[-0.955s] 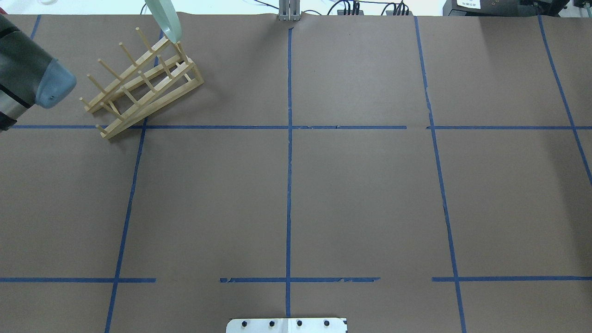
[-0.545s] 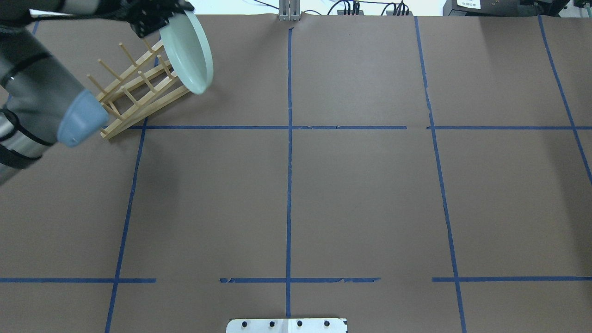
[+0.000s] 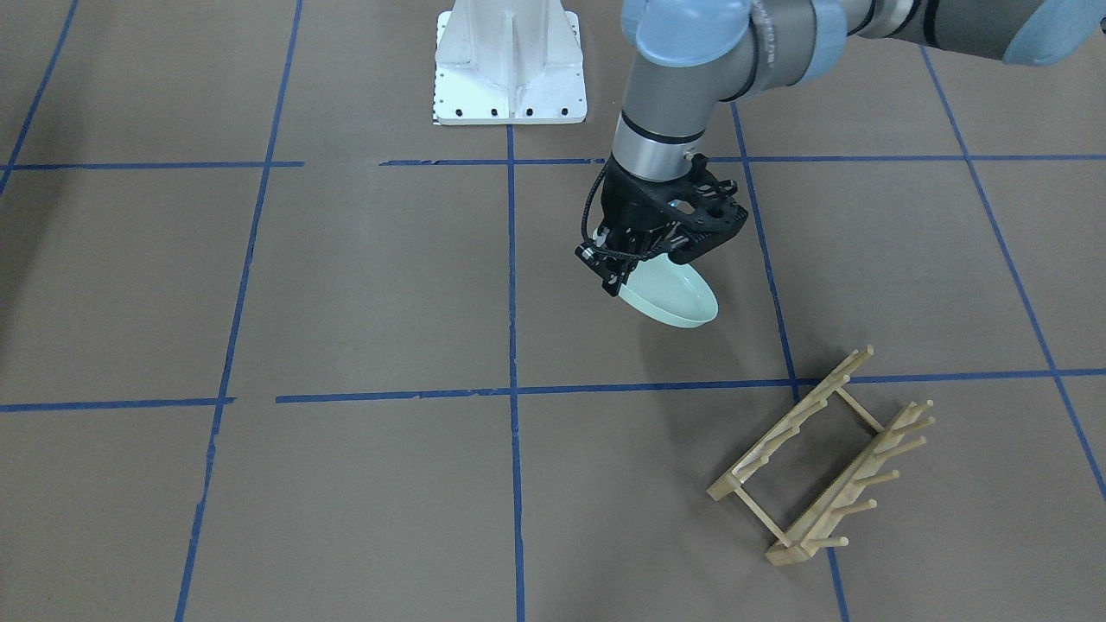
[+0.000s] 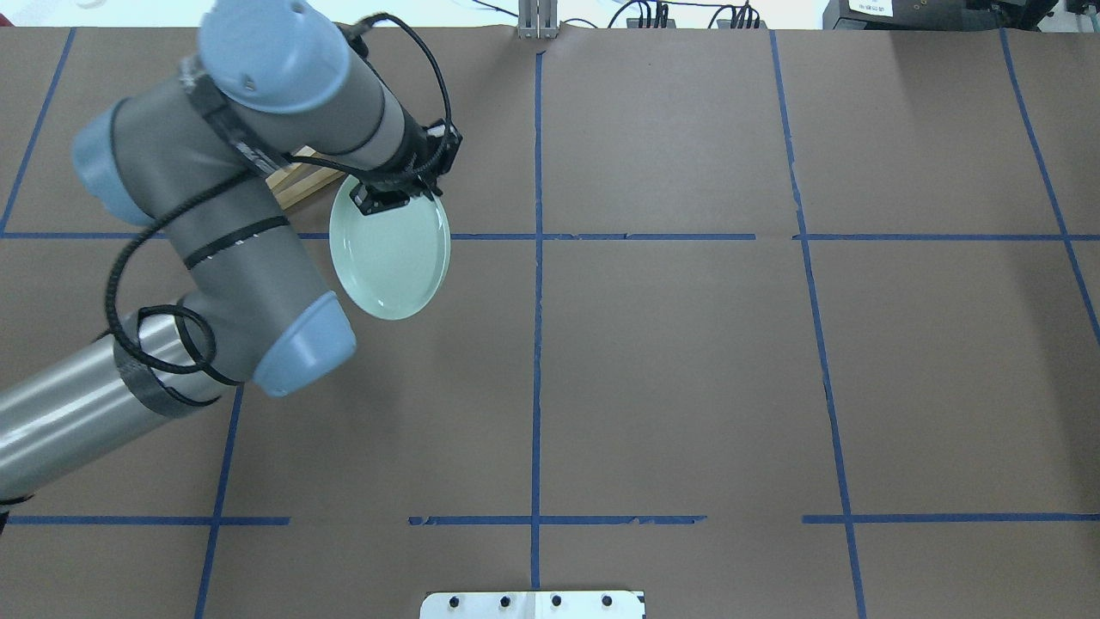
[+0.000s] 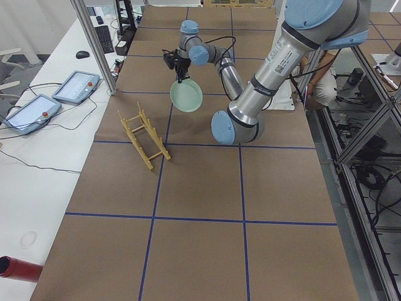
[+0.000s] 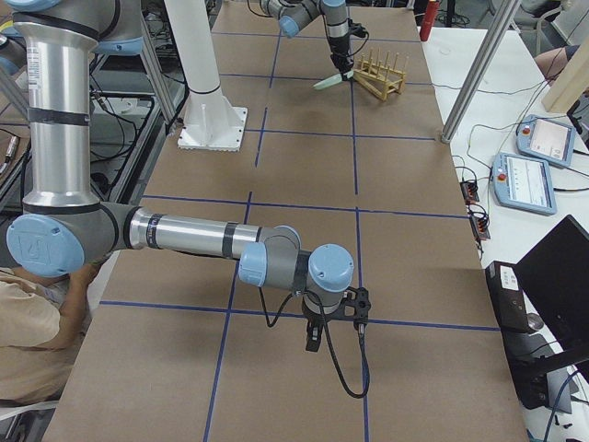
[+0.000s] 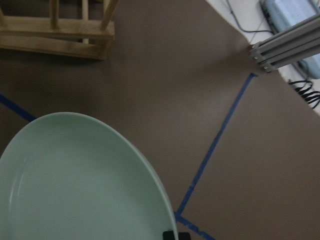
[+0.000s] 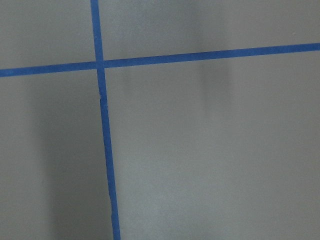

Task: Place plate on table
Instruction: 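Carry the plate with the left gripper toward the robot and lower it flat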

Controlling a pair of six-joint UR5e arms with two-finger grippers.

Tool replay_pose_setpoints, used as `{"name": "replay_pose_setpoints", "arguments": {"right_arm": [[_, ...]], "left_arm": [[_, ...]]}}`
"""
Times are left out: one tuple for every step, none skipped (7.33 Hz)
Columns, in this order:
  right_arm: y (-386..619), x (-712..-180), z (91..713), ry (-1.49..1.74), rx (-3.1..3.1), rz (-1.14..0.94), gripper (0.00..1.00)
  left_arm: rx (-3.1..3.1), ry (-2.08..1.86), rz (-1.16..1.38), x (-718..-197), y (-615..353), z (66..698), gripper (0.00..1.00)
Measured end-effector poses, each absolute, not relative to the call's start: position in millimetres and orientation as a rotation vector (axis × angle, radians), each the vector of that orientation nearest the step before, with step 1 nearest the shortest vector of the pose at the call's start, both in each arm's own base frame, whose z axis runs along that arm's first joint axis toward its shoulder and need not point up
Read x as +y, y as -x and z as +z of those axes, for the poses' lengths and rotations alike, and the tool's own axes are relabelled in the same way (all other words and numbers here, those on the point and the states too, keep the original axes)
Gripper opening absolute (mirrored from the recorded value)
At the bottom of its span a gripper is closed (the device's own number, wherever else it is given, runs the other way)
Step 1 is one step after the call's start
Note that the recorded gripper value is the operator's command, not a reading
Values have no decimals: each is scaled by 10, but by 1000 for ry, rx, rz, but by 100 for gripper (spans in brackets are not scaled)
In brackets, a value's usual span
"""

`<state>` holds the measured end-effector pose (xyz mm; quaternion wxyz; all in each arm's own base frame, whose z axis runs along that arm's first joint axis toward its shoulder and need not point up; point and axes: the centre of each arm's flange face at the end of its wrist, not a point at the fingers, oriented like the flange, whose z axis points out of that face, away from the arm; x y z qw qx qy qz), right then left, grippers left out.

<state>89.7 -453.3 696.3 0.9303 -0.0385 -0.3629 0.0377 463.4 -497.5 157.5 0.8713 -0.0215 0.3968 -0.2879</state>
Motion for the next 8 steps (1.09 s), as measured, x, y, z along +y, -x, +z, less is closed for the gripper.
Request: {"name": "replay_pose_setpoints", "arguments": {"right_arm": [[-897, -4533, 6963, 79, -743, 77, 100], [-897, -4533, 6963, 79, -743, 77, 100], [-897, -4533, 6963, 79, -743, 77, 100], [-897, -4533, 6963, 79, -743, 77, 100], [-897, -4533, 6963, 79, -743, 77, 100], [-897, -4533, 6963, 79, -743, 77, 100], [-897, -4533, 6963, 79, -743, 77, 100], [-897, -4533, 6963, 79, -743, 77, 100]], "left_arm": [[703, 72, -509, -4839, -5041, 1790, 0], [617, 95, -431, -4756, -5400, 1983, 0], [568, 110, -370, -4667, -5650, 2108, 0], [537, 125, -327, -4545, -5843, 2199, 0], [514, 137, -302, -4435, -5983, 2266, 1], [500, 147, -279, -4299, -6122, 2294, 16], [500, 151, -261, -4190, -6223, 2257, 77], [508, 148, -251, -4140, -6269, 2186, 100]]}}
